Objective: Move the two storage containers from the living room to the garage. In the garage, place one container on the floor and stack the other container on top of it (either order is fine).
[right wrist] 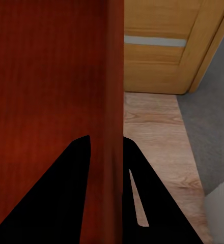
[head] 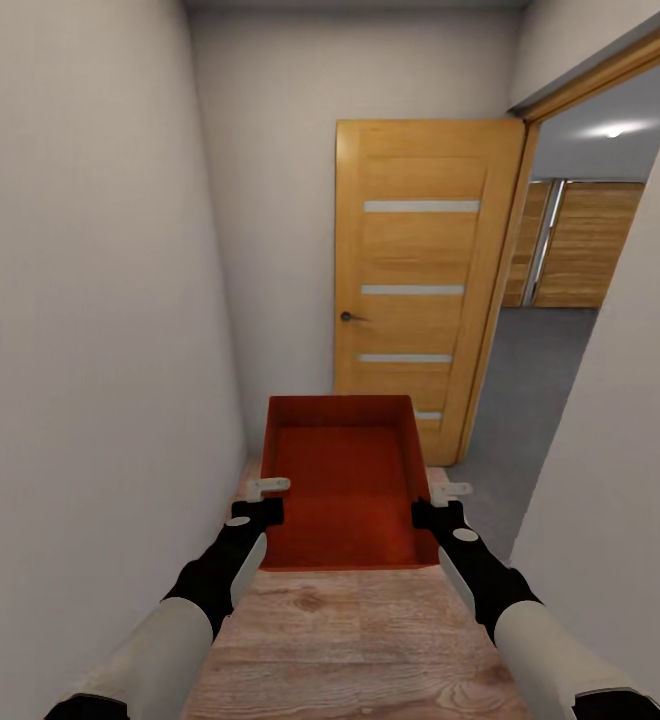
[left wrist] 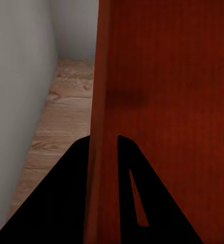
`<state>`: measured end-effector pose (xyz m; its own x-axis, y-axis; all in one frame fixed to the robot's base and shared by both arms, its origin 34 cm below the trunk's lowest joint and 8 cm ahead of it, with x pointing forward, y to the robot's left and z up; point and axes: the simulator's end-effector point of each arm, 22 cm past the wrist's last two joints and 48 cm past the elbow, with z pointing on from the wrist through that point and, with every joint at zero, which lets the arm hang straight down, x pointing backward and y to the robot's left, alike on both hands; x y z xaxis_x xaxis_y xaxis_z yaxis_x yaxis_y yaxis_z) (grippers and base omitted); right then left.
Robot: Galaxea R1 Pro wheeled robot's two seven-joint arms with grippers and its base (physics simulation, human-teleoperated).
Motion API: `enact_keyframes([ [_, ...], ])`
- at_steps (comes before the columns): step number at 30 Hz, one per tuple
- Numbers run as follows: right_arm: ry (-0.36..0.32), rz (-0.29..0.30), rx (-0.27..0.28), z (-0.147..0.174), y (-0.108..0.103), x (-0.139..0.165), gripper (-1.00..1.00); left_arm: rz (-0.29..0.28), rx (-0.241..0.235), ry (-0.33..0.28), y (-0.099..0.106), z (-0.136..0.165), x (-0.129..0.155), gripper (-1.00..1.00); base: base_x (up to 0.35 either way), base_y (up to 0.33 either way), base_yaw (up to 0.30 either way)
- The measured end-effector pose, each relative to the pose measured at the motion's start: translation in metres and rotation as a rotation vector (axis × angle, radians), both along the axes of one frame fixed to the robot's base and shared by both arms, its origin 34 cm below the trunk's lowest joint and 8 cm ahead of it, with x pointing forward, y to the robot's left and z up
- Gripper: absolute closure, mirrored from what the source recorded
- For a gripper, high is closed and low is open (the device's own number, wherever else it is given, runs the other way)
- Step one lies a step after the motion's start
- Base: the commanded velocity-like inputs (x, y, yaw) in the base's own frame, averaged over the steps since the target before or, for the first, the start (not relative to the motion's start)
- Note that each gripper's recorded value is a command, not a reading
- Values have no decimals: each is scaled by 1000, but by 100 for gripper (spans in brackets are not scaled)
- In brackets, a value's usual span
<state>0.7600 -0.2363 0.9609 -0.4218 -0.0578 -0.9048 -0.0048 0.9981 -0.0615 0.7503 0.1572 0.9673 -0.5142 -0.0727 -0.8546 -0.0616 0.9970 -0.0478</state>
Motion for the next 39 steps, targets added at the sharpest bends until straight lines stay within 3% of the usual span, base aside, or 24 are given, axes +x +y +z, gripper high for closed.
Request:
enact_keyframes([
  [39,-3,0,0,1,0,1,100,0,0,-2,0,1,0,100,323,0,0],
])
